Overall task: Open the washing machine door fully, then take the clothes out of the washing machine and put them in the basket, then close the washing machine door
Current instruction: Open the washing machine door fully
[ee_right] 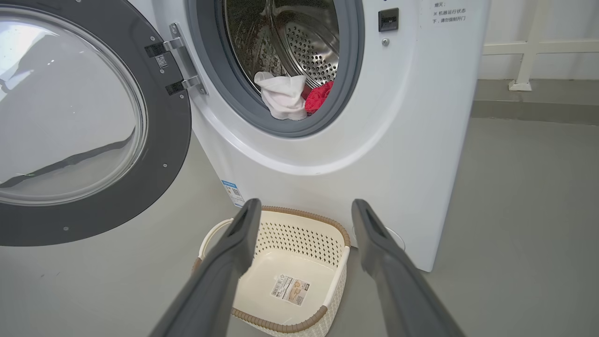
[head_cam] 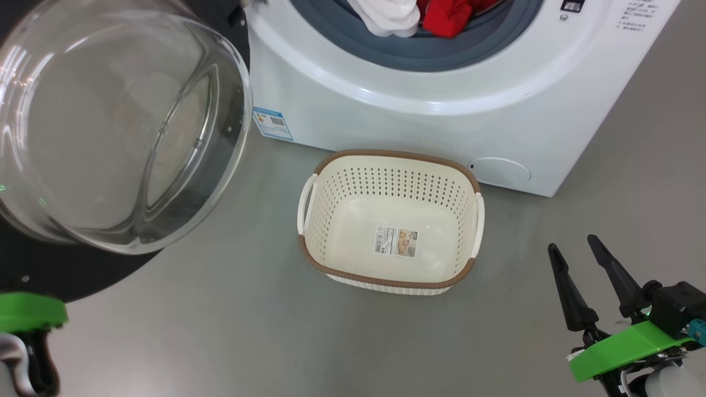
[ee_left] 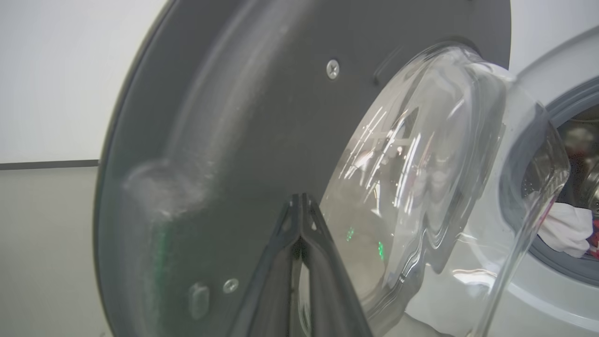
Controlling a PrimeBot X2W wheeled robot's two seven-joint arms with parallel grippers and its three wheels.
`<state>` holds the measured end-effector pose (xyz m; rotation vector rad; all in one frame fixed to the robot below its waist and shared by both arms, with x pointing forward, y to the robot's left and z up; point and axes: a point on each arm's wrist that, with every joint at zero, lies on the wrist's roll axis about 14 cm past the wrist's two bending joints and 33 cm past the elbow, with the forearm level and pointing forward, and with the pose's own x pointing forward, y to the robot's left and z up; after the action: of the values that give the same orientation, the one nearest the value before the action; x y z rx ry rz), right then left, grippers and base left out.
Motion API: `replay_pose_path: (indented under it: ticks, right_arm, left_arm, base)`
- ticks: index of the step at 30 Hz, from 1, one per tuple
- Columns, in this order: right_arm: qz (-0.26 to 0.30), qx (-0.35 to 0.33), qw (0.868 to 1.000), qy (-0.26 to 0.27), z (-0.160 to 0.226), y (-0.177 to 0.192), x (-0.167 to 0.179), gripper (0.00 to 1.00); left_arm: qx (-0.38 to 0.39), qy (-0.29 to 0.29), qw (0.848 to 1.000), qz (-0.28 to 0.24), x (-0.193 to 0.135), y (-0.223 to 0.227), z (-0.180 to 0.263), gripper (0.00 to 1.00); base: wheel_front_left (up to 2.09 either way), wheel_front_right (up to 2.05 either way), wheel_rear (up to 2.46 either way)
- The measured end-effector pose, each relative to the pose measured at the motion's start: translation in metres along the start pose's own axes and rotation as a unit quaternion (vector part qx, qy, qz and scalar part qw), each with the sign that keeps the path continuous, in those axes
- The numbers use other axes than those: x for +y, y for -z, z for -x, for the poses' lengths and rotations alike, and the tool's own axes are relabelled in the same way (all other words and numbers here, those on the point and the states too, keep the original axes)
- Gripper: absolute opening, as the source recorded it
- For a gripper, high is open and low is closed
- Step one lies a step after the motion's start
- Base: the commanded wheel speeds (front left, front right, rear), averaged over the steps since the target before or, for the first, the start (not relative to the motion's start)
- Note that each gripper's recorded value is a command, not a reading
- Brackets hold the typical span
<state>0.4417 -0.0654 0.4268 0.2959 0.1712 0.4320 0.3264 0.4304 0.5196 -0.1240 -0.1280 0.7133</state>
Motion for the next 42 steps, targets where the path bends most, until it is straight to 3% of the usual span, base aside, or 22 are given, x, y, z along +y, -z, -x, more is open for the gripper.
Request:
replay_pose_path:
  ticks: [9, 16, 17, 18, 19, 31, 42]
  right_arm:
    - [0.005, -0.019, 1.000, -0.001, 0.007, -0.016, 0.007, 1.00]
    - [0.007, -0.027, 1.000, 0.006, 0.022, -0.022, 0.009, 1.00]
    - [0.008, -0.031, 0.999, 0.008, 0.024, -0.025, 0.009, 1.00]
    - [0.008, -0.034, 0.999, 0.010, 0.025, -0.027, 0.008, 1.00]
    - [0.008, -0.037, 0.999, 0.014, 0.028, -0.029, 0.006, 1.00]
    - [0.006, -0.060, 0.995, 0.075, 0.065, -0.041, -0.022, 1.00]
    - [0.008, -0.086, 0.984, 0.156, 0.108, -0.055, -0.065, 1.00]
  left_arm:
    - [0.019, 0.029, 0.999, 0.004, -0.008, 0.014, 0.034, 0.01]
    - [0.037, 0.072, 0.997, 0.006, -0.024, 0.025, 0.065, 0.49]
    - [0.039, 0.081, 0.996, 0.006, -0.029, 0.026, 0.069, 0.73]
    - [0.040, 0.091, 0.995, 0.007, -0.034, 0.027, 0.072, 0.89]
    - [0.040, 0.101, 0.994, 0.009, -0.040, 0.027, 0.075, 1.00]
    - [0.058, 0.234, 0.970, 0.027, -0.115, 0.036, 0.108, 1.00]
    - [0.069, 0.314, 0.945, 0.053, -0.171, 0.040, 0.121, 1.00]
  base:
    - [0.00, 0.00, 0.00]
    - [0.00, 0.00, 0.00]
    - [0.00, 0.00, 0.00]
    - [0.00, 0.00, 0.00]
    - [0.00, 0.00, 0.00]
    - [0.00, 0.00, 0.00]
    - [0.00, 0.00, 0.00]
